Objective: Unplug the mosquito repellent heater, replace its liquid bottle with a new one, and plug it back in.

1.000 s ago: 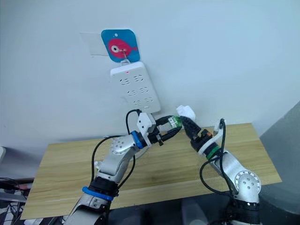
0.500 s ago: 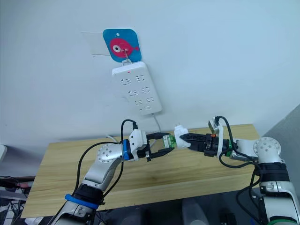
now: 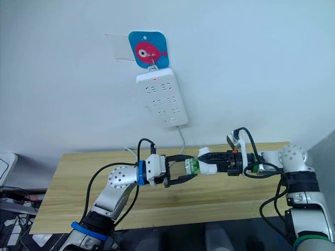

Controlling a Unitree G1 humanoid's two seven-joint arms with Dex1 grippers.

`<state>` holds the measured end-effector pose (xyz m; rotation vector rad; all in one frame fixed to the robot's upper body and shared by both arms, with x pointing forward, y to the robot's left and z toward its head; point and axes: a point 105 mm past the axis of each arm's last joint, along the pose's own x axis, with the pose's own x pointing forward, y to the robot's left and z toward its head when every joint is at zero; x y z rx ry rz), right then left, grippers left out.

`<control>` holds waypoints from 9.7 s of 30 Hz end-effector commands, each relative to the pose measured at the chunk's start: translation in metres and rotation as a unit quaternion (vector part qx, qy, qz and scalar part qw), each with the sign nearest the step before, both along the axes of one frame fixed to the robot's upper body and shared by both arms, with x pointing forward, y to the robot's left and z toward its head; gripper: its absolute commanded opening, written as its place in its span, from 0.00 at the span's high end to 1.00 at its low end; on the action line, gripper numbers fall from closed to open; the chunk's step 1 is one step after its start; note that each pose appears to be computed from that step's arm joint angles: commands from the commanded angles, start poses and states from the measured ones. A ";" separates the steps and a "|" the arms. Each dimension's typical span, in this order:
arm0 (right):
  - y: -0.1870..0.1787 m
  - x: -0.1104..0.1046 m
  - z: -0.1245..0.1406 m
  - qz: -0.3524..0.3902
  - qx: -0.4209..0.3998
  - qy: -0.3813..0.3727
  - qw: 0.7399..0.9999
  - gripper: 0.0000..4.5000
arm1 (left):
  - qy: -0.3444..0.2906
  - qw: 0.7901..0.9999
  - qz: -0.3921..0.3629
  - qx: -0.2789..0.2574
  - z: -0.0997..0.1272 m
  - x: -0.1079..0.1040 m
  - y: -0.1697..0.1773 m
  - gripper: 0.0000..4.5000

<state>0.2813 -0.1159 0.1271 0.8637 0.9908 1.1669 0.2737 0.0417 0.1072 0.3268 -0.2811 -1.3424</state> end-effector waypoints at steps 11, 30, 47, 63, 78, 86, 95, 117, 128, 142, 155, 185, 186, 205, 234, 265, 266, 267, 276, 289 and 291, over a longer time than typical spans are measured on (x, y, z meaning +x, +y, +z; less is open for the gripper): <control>-0.011 0.000 0.016 0.002 0.004 -0.030 1.000 0.34 | -0.013 1.000 -0.014 -0.025 0.008 -0.005 -0.011 0.48; -0.013 -0.016 0.014 0.052 -0.020 -0.048 0.997 0.34 | 0.605 0.769 -0.119 -0.169 0.036 0.004 0.003 0.48; -0.022 -0.013 0.017 0.047 -0.025 -0.058 0.997 0.34 | 0.605 0.778 -0.100 -0.139 0.042 0.003 0.012 0.00; -0.029 0.020 0.039 -0.013 0.012 -0.040 0.999 0.34 | -0.400 0.913 0.029 0.082 0.048 -0.009 0.032 0.00; -0.019 0.008 0.048 0.023 0.030 -0.040 0.998 0.34 | -0.585 0.809 0.022 0.041 0.052 0.008 -0.004 0.00; -0.017 0.005 0.047 0.024 0.033 -0.037 0.999 0.34 | -0.605 0.796 0.018 0.027 0.055 0.009 -0.008 0.00; -0.016 0.006 0.047 0.021 0.028 -0.035 0.999 0.34 | -0.614 0.789 0.000 0.013 0.055 0.003 -0.012 0.08; -0.025 -0.007 0.045 0.041 -0.009 -0.049 0.998 0.34 | -0.223 0.967 -0.020 -0.124 0.102 0.008 -0.041 0.50; -0.031 -0.010 0.039 0.040 -0.022 -0.050 0.998 0.34 | 0.493 0.836 -0.151 -0.188 0.095 0.007 -0.014 0.50; -0.027 -0.010 0.031 0.036 -0.011 -0.039 0.999 0.34 | 0.720 0.644 -0.144 -0.215 0.060 0.001 -0.009 0.50; -0.025 -0.008 0.034 0.039 -0.003 -0.034 0.999 0.34 | 0.722 0.649 -0.091 -0.223 0.049 0.000 0.008 0.01; -0.016 0.012 0.054 0.029 0.041 -0.030 0.998 0.34 | -0.591 0.805 -0.027 0.049 0.055 -0.011 0.018 0.01; -0.015 0.011 0.055 0.030 0.042 -0.030 0.998 0.34 | -0.591 0.805 -0.027 0.050 0.053 -0.009 0.016 0.01; -0.012 0.004 0.053 0.041 0.046 -0.026 0.998 0.34 | -0.632 0.774 0.004 0.041 0.062 0.007 -0.002 0.01; -0.012 0.005 0.052 0.038 0.041 -0.029 0.998 0.34 | -0.631 0.776 -0.024 0.009 0.060 -0.004 -0.010 0.51; -0.024 -0.001 0.046 0.034 0.002 -0.041 0.999 0.34 | 0.662 0.695 -0.116 -0.255 0.068 0.000 0.022 0.51; -0.026 0.000 0.045 0.027 -0.002 -0.041 0.999 0.34 | 0.666 0.691 -0.114 -0.258 0.067 -0.001 0.024 0.51; -0.028 0.002 0.044 0.021 -0.007 -0.040 0.999 0.34 | 0.668 0.688 -0.109 -0.263 0.066 -0.002 0.027 0.51; -0.041 0.012 0.040 -0.022 -0.030 -0.045 0.998 0.34 | 0.677 0.679 -0.077 -0.274 0.057 -0.009 0.039 0.51; -0.174 0.043 -0.049 -0.156 -0.485 -0.099 0.855 0.34 | 0.664 0.698 -0.055 -0.263 0.050 -0.026 0.043 0.51; -0.188 0.041 -0.054 -0.152 -0.515 -0.096 0.838 0.34 | 0.663 0.699 -0.053 -0.263 0.048 -0.028 0.041 0.51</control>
